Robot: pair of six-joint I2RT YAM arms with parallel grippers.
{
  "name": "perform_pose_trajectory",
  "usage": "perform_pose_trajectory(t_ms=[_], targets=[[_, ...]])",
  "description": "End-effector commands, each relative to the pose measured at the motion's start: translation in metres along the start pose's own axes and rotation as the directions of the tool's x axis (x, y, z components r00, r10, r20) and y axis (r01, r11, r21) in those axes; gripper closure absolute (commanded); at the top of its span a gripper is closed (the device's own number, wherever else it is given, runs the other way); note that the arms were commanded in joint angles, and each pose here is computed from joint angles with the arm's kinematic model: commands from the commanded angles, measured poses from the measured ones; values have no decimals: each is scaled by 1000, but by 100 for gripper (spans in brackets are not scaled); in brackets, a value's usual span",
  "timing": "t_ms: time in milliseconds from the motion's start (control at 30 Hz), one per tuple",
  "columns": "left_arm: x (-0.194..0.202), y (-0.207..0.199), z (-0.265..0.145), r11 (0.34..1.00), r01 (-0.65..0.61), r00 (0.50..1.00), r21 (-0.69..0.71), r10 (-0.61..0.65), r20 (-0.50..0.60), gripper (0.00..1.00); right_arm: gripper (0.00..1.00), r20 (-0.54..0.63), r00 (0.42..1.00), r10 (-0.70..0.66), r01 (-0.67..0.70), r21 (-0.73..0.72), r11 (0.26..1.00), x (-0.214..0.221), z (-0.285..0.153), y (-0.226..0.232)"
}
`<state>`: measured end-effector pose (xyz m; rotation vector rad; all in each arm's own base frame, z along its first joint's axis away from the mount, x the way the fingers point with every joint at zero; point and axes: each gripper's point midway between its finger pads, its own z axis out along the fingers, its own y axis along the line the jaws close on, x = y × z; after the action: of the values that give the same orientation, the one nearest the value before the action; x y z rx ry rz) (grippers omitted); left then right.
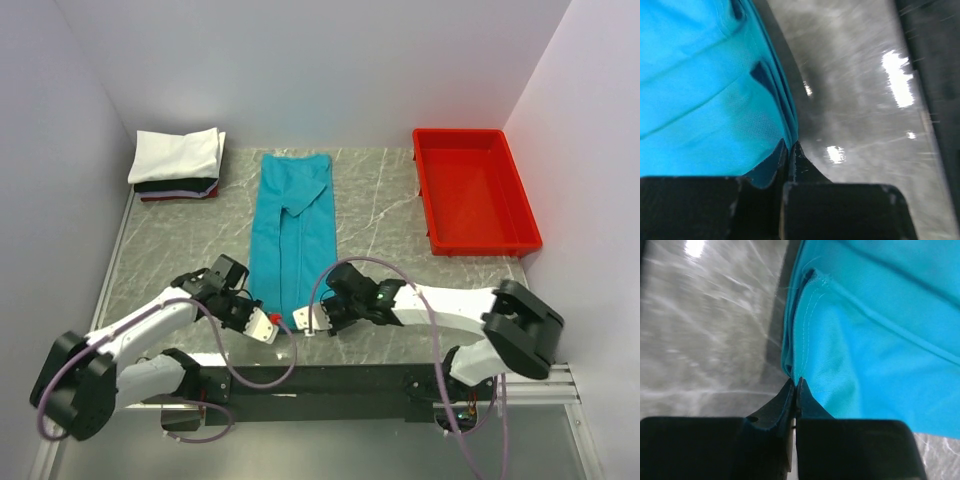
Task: Fold and stack the t-shirts
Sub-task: Fold the tshirt
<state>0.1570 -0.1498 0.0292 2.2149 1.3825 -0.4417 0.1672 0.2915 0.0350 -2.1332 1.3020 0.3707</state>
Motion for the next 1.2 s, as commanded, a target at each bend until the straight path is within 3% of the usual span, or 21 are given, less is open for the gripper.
perform_pose_trajectory(t_ms=[0, 100, 267, 367, 633, 1167], targets=[[-36, -21, -21, 998, -28, 994, 53, 22, 110, 99, 100, 126, 992, -4, 7, -22, 1000, -34, -29, 17], [-53, -17, -36, 1000, -18, 988, 9, 16, 151, 100, 100, 178, 984, -1, 8, -43, 999, -49, -40, 27], [-52, 20, -57, 999, 9, 994, -53, -4, 105, 99, 100, 176, 984, 10, -21, 57, 998, -48, -55, -20], [-39, 46, -62, 996, 64, 992, -59, -57, 109, 99, 100, 163, 987, -16, -4, 119, 993, -37, -60, -55], [-1, 109, -71, 989, 109, 989, -99, -98, 110, 99, 100, 132, 990, -58, 42, 121, 992, -6, -60, -118], [75, 231, -57, 983, 133, 989, -125, -123, 85, 99, 100, 89, 996, 1, -9, 95, 995, 65, -36, -222]])
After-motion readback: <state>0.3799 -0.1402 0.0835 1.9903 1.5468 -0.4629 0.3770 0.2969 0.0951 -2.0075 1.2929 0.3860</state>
